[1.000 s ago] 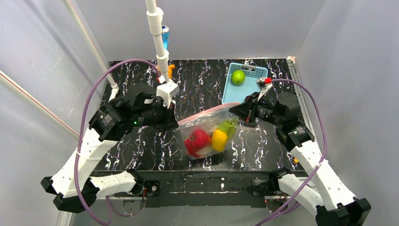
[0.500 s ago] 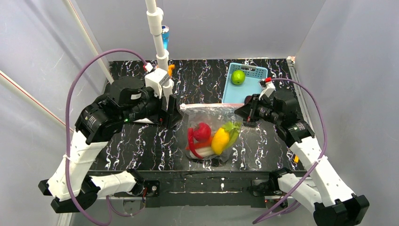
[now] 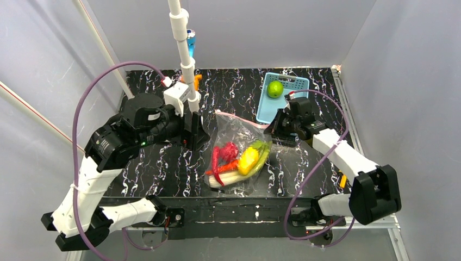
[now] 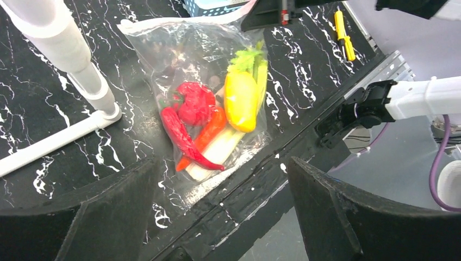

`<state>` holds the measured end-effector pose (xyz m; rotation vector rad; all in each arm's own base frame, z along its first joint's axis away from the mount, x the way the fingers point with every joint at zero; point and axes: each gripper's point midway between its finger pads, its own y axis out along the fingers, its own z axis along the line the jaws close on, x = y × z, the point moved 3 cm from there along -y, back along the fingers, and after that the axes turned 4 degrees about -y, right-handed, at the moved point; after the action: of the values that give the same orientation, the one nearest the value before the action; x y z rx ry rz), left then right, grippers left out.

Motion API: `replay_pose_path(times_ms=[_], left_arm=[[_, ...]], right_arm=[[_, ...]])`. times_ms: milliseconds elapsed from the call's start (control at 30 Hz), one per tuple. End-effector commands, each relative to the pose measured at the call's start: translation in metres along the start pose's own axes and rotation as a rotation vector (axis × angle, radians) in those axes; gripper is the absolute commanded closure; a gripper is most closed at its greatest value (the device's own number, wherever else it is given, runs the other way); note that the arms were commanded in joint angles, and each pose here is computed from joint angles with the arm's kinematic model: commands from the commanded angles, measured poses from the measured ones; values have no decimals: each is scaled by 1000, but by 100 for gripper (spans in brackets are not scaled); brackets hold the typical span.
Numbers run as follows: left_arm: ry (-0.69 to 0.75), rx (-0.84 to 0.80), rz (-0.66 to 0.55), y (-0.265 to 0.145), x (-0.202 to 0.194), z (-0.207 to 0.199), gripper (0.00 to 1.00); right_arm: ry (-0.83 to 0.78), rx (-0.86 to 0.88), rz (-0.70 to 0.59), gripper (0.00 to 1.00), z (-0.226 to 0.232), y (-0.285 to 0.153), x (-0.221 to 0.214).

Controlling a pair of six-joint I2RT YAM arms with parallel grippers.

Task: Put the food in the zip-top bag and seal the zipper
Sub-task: Place the zipper food storage bag at the center of the board.

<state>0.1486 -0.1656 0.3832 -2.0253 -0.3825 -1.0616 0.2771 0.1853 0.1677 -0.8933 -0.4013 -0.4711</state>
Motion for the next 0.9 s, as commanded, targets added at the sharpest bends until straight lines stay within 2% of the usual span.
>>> replay_pose_path(times_ms=[0,100,167,267,567,733,867], left_arm=[[-33,-28,-58,-20,0,-4,13],[-35,-17,-70,-24,-1,-2,13],[-37,-9,-80,-26,0,-1,14],[-39,4,-111,-30,4,1,14],[-18,120,-335,-64,22,22,13],[-9,131,-390,-67,26,25,12],[-16,106,-382,-63,31,19,12]], right_arm=[[78,-39,-77,99,11,6,19],[79,-66,-98,93,12,10,17],[71,-85,-100,79,9,12,14],[39,-88,-92,68,6,11,10],[-144,-156,-80,32,-11,-23,-3],[-226,-61,56,32,-3,-9,-27],[-284,-46,82,29,11,11,-41]])
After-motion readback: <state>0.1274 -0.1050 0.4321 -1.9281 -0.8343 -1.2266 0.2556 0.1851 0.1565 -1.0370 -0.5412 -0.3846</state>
